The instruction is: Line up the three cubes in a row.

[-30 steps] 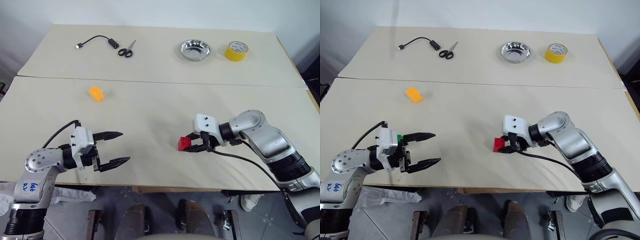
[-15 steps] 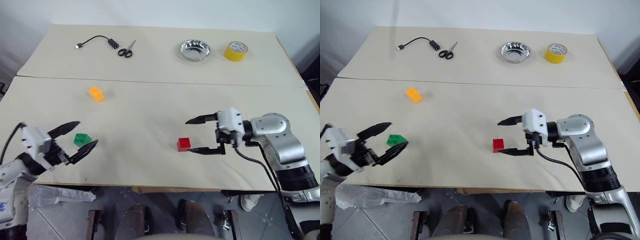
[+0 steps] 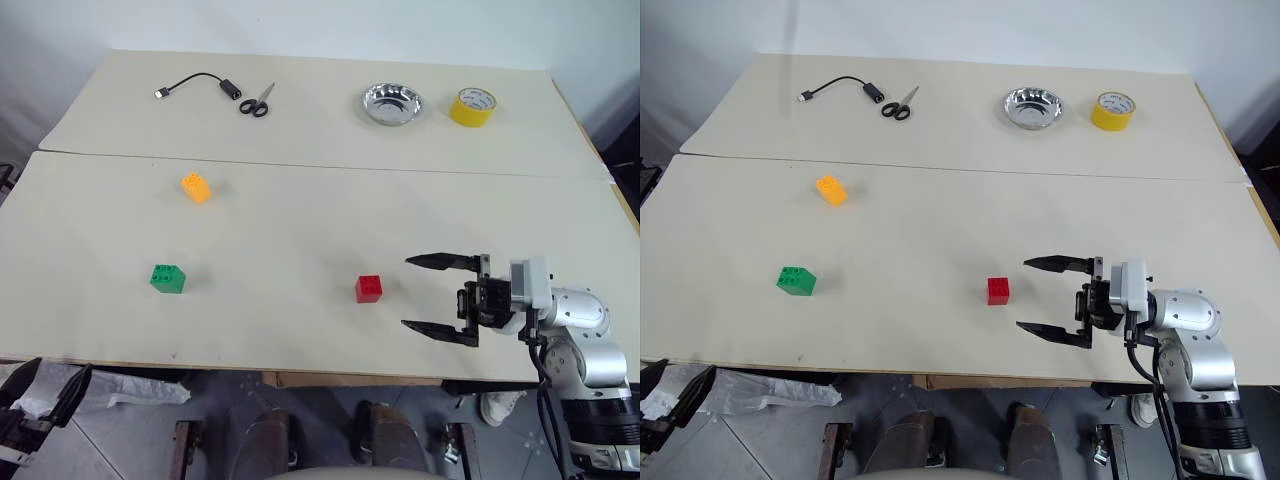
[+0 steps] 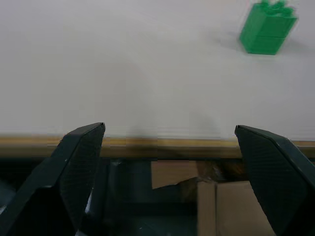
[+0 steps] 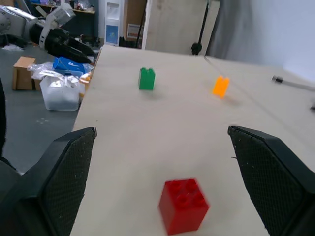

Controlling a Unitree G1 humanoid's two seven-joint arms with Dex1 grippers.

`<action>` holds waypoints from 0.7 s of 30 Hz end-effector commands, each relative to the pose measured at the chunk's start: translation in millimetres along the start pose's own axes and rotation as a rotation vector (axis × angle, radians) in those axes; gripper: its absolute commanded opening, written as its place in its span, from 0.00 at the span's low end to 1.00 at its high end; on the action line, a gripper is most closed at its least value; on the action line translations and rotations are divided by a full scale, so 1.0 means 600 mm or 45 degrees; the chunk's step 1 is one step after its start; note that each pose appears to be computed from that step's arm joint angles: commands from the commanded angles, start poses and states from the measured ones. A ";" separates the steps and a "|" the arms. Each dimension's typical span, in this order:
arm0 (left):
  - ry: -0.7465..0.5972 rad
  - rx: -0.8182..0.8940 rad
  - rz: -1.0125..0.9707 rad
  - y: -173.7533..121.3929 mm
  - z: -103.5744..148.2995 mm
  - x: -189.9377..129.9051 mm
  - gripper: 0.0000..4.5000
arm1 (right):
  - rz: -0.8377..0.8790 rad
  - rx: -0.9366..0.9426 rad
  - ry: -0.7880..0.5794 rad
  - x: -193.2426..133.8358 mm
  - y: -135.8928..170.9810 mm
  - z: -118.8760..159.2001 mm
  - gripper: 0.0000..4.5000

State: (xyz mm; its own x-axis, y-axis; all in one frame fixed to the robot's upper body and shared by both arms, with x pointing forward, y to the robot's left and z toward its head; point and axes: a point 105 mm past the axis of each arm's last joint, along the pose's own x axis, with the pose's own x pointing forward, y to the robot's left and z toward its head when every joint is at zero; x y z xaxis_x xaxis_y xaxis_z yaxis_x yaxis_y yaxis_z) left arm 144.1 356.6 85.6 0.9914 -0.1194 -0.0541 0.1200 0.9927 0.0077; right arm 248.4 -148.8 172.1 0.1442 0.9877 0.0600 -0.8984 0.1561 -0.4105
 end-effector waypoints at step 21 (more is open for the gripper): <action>-0.026 -0.078 -0.033 -0.145 0.047 0.208 0.80 | 0.063 0.027 -0.049 0.027 0.021 0.019 1.00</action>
State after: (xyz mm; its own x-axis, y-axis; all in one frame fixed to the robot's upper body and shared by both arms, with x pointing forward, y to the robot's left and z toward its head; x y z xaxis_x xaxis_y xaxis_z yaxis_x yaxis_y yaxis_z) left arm 263.1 251.8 106.6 0.9870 -0.1606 -0.0117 0.1594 0.9846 -0.0715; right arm 238.1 -130.5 170.9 0.0836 0.9943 0.0662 -0.9247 0.1022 -0.3667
